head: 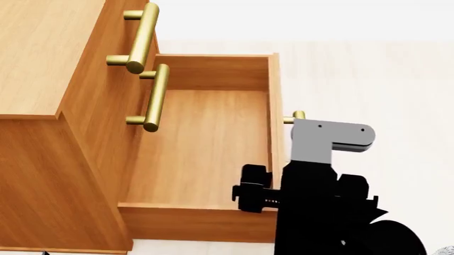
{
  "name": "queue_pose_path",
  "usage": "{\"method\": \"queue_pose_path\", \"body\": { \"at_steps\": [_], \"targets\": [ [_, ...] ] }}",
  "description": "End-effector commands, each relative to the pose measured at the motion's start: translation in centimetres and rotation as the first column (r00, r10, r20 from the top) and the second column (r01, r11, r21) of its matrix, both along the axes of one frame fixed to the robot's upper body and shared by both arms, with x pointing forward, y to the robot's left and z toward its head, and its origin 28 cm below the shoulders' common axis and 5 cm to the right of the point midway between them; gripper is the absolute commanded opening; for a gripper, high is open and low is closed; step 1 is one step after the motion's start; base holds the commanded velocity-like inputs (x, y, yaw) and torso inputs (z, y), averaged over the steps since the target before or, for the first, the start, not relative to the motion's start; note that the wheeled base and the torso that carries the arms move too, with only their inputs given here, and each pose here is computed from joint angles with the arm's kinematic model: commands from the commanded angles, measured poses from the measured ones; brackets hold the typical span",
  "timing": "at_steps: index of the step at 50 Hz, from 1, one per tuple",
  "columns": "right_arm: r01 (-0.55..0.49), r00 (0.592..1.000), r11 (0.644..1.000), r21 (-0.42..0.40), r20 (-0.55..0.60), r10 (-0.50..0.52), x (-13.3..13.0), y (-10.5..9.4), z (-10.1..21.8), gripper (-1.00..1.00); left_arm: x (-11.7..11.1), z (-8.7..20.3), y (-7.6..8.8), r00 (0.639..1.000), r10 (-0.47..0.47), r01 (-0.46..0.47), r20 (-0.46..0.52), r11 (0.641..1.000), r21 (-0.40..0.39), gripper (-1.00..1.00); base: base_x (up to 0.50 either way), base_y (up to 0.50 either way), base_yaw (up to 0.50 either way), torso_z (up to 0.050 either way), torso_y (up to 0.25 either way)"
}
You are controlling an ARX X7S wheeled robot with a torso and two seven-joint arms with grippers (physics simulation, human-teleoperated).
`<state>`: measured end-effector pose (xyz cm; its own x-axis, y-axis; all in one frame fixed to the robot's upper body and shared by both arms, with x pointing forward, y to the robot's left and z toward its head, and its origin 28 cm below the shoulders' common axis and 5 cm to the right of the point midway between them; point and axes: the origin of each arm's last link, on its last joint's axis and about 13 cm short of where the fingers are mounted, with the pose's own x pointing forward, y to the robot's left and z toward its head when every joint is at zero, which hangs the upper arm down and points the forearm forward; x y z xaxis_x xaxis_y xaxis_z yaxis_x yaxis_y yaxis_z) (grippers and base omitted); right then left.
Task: Put the bowl in the bottom drawer of the cabinet and close it.
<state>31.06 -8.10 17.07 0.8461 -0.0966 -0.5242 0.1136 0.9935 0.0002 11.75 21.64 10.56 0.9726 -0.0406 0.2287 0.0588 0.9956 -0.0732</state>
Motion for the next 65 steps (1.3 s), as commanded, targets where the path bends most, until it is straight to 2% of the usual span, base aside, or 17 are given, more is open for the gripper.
{"method": "queue_pose_path", "body": {
  "at_steps": [1, 26, 30, 35, 41, 50, 54, 60, 62, 63, 64, 65],
  "targets": [
    [0.041, 0.999, 0.999, -0.030, -0.008, -0.041, -0.1, -0.7, -0.3, 1.00, 0.0, 0.0, 0.0, 1.000, -0.001, 0.001, -0.001, 1.000, 0.000, 1.00, 0.00, 0.00, 0.00, 0.000, 0.000],
    [0.026, 0.999, 0.999, -0.030, 0.025, -0.026, -0.2, -0.4, -0.2, 1.00, 0.0, 0.0, 0.0, 1.000, -0.001, 0.001, -0.002, 1.000, 0.001, 1.00, 0.00, 0.00, 0.00, 0.000, 0.000],
    [0.001, 0.999, 1.000, -0.024, 0.040, 0.000, -0.2, -0.1, 0.0, 1.00, 0.0, 0.0, 0.0, 1.000, -0.001, 0.001, -0.002, 1.000, 0.001, 1.00, 0.00, 0.00, 0.00, 0.000, 0.000],
    [-0.096, 0.992, 0.994, 0.056, 0.086, 0.091, -0.3, 0.5, 0.4, 1.00, 0.0, 0.0, 0.0, 1.000, -0.001, 0.001, -0.002, 1.000, 0.001, 1.00, 0.00, 0.00, 0.00, 0.000, 0.000],
    [-0.132, 0.985, 0.987, 0.089, 0.126, 0.121, -0.4, 0.8, 0.7, 1.00, 0.0, 0.1, 0.0, 1.000, -0.001, 0.001, -0.001, 1.000, 0.000, 1.00, 0.00, 0.00, 0.00, 0.000, 0.000],
    [-0.146, 0.981, 0.986, 0.077, 0.142, 0.134, -0.8, 1.0, 1.2, 1.00, 0.0, 0.1, 0.0, 1.000, -0.001, 0.001, 0.000, 1.000, -0.001, 1.00, 0.00, 0.00, 0.00, 0.000, 0.000],
    [-0.132, 0.977, 0.989, 0.067, 0.179, 0.118, -1.6, 0.9, 2.4, 1.00, -0.1, 0.1, 0.0, 1.000, -0.001, 0.001, 0.001, 1.000, -0.001, 1.00, 0.00, 0.00, 0.00, 0.000, 0.000],
    [-0.094, 0.949, 0.995, 0.011, 0.303, 0.086, -3.4, 0.7, 4.6, 1.00, 0.0, 0.0, 0.0, 1.000, -0.002, 0.002, -0.002, 1.000, -0.002, 1.00, 0.00, 0.00, 0.00, 0.000, 0.000],
    [-0.118, 0.907, 0.991, 0.069, 0.413, 0.079, -4.0, 0.6, 5.1, 1.00, -0.1, 0.1, 0.0, 1.000, -0.003, 0.003, 0.000, 1.000, -0.002, 1.00, 0.00, 0.00, 0.00, 0.000, 0.000],
    [-0.154, 0.866, 0.976, 0.156, 0.497, 0.057, -4.6, 0.5, 5.6, 1.00, -0.1, 0.1, 0.0, 1.000, -0.004, 0.004, 0.000, 1.000, -0.002, 1.00, 0.00, 0.00, 0.00, 0.000, 0.000],
    [-0.186, 0.834, 0.962, 0.202, 0.550, 0.045, -5.0, 0.3, 5.9, 1.00, -0.1, 0.0, 0.0, 1.000, -0.003, 0.003, 0.000, 1.000, -0.002, 1.00, 0.00, 0.00, 0.00, 0.000, 0.000],
    [-0.153, 0.849, 0.976, 0.158, 0.525, 0.049, -5.2, 0.2, 5.9, 1.00, -0.1, 0.0, 0.0, 1.000, -0.003, 0.003, 0.000, 1.000, -0.002, 1.00, 0.00, 0.00, 0.00, 0.000, 0.000]
  ]
}}
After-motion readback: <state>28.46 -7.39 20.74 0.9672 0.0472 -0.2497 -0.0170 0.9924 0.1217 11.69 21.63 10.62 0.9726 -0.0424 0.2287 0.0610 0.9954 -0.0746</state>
